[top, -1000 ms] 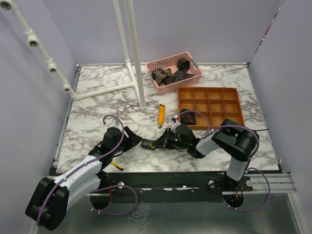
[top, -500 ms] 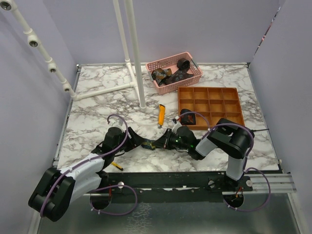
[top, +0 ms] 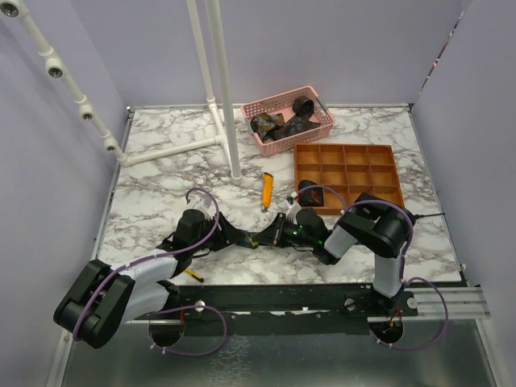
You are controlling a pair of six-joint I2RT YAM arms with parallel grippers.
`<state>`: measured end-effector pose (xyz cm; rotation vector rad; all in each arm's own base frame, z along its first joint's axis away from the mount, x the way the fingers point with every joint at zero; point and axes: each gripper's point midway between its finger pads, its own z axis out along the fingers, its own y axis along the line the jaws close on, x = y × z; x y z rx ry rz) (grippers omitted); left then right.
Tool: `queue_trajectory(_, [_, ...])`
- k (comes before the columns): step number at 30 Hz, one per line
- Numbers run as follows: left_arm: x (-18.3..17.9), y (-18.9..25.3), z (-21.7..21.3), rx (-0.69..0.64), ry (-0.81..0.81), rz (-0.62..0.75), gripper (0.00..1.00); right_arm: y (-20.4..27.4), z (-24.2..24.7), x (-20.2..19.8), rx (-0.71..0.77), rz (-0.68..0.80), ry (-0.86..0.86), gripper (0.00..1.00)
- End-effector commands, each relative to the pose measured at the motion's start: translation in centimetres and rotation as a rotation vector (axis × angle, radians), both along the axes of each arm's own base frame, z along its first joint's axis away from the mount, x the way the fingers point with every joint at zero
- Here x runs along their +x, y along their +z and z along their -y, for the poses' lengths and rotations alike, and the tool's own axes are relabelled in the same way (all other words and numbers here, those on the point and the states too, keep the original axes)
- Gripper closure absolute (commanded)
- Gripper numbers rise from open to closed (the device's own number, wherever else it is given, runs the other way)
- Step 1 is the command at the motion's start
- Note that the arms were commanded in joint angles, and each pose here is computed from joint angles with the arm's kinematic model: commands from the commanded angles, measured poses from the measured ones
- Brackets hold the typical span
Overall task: Roll the ties
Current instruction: Roll the tie at the center of the board.
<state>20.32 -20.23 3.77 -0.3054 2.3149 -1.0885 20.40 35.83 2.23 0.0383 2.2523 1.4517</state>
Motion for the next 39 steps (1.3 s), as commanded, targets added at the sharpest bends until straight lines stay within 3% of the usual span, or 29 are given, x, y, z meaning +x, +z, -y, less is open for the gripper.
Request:
queue_trajectory(1, [-1.1,-0.1,0.9,-0.022,-0.069,-0.016,0.52,-3.4,1.6,-1.8,-0.09,-0.063,0.06,1.0])
queue_trajectory(10, [-1.3,0.0,1.6,-0.039,-0.092,-0.019,0.68,-3.3,0.7,-2.4,-0.075,-0.06,0.143,1.0])
queue_trajectory(14, [-1.3,0.3,1.9,-0.041,-0.095,-0.015,0.84,-3.0,0.4,-2.4,-0.075,-0.062,0.155,0.99])
queue_trajectory(16, [-1.1,0.3,1.9,-0.033,-0.083,-0.013,0.93,-3.0,0.5,-2.3,-0.094,-0.077,0.152,0.93])
queue_trajectory(18, [-0.8,0.1,1.6,0.002,-0.059,-0.021,1.0,-2.7,0.8,-2.1,-0.123,-0.084,0.136,0.77])
queue_trajectory(25, [0.3,0.1,-0.6,0.174,0.068,-0.035,1.0,-1.5,2.9,-1.1,-0.283,-0.095,0.043,0.43])
queue_trajectory(33, [0.5,0.5,-4.0,0.413,0.241,-0.057,1.0,-0.1,7.6,-0.5,-0.482,-0.044,-0.082,0.39])
queue_trajectory(39, [0.1,1.2,-5.7,0.62,0.325,-0.06,1.0,0.2,10.0,-1.9,-0.504,-0.021,-0.096,0.39])
